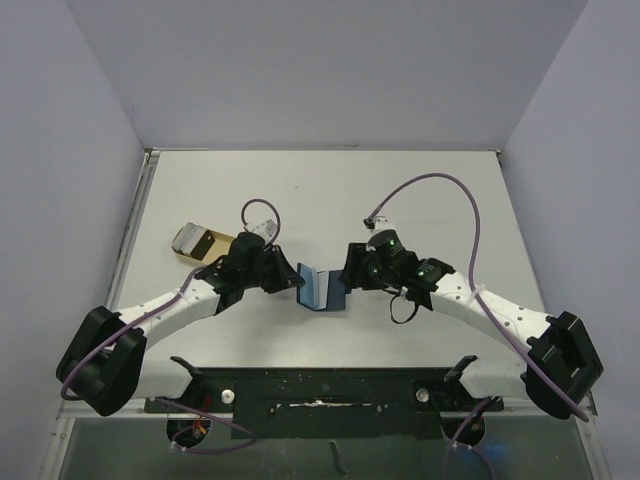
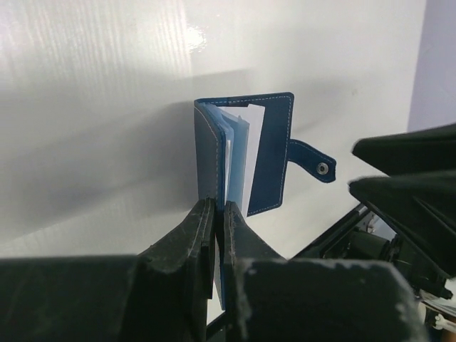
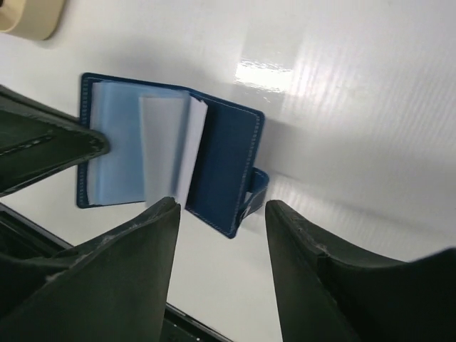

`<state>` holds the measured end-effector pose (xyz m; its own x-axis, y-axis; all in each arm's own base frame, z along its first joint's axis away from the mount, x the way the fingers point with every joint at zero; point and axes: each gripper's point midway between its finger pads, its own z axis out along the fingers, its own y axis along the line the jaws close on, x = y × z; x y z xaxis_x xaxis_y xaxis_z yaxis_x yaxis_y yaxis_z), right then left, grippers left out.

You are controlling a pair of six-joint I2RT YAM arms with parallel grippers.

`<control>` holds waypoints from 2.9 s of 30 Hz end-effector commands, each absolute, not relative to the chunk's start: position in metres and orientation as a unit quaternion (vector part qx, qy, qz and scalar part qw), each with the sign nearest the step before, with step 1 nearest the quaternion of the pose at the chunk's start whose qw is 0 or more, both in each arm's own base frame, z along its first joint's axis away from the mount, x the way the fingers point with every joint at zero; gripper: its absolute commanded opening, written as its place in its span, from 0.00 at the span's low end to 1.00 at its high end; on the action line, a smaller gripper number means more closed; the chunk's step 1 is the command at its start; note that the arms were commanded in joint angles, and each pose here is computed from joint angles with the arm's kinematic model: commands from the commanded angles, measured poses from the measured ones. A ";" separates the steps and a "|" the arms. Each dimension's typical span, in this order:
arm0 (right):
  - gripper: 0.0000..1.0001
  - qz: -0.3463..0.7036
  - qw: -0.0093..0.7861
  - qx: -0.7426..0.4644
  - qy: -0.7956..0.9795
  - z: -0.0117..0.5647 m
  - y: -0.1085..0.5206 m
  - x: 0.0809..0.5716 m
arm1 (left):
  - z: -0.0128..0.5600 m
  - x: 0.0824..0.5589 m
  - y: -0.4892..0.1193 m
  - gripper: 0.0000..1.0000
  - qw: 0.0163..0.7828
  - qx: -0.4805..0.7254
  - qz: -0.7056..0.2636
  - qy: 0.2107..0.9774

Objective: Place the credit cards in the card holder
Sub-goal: Adjust the card slot at the card holder.

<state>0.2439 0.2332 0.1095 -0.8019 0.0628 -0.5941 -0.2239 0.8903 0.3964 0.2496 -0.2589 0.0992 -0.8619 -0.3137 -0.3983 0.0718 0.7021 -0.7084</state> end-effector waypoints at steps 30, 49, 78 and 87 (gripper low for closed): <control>0.74 0.063 0.293 -0.087 0.950 0.029 0.266 0.260 | 0.106 0.241 -0.260 0.00 0.238 -0.084 -0.393 0.884; 0.52 0.001 0.272 -0.078 0.959 0.014 0.223 0.241 | 0.089 0.245 -0.242 0.00 0.249 -0.088 -0.329 0.907; 0.41 0.088 0.318 -0.070 0.941 0.077 0.247 0.246 | 0.095 0.243 -0.252 0.00 0.244 -0.091 -0.362 0.895; 0.67 0.158 0.331 -0.068 0.928 0.092 0.287 0.251 | 0.094 0.242 -0.254 0.00 0.240 -0.094 -0.367 0.894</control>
